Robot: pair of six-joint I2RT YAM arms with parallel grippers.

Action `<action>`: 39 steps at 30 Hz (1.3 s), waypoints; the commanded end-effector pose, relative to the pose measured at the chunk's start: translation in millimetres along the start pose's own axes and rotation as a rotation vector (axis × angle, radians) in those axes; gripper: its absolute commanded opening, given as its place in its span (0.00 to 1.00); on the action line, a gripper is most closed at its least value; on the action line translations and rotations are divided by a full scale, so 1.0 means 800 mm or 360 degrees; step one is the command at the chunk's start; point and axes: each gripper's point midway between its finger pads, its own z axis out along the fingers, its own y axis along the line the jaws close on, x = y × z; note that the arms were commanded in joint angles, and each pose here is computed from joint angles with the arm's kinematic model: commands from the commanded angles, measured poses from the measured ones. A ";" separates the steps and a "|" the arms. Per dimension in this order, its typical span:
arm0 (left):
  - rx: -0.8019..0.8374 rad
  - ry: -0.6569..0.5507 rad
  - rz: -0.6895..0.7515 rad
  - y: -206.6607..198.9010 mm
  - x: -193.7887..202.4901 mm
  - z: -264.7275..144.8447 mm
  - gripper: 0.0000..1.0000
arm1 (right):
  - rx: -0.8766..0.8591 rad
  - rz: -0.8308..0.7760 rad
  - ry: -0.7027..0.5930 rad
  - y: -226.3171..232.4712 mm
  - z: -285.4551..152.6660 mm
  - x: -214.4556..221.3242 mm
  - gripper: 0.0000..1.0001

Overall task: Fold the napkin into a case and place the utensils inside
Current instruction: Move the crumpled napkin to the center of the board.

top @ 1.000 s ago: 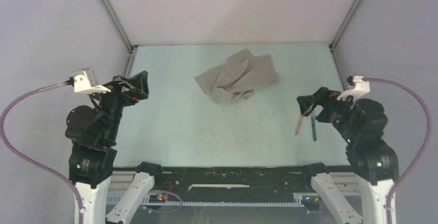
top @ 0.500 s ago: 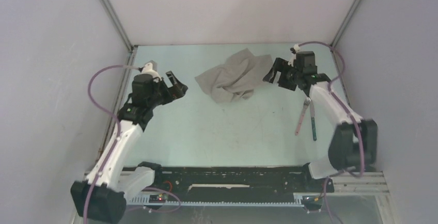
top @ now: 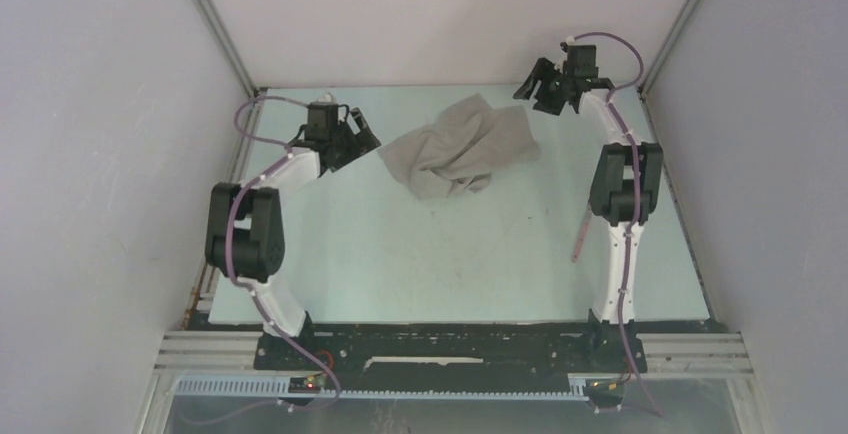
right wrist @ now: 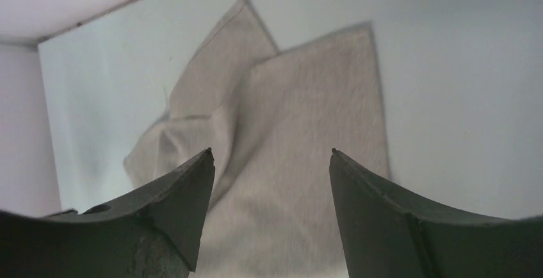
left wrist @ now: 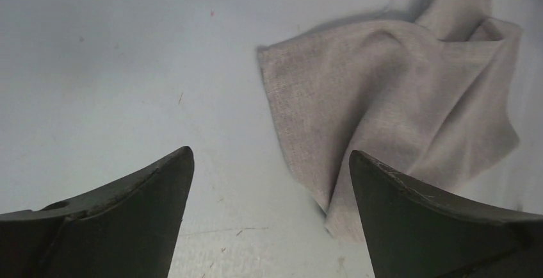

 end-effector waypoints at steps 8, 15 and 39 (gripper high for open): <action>-0.0104 0.0017 0.0123 0.001 -0.011 0.065 0.95 | 0.0390 -0.0066 0.0181 -0.051 0.043 0.048 0.76; -0.0266 0.0177 0.0236 -0.003 0.009 0.107 0.87 | 0.0957 -0.0372 0.0278 -0.076 0.010 0.094 0.78; -0.0544 0.0320 0.0312 0.063 0.045 -0.003 0.00 | 0.0677 -0.0365 0.0598 -0.012 -0.166 0.329 0.00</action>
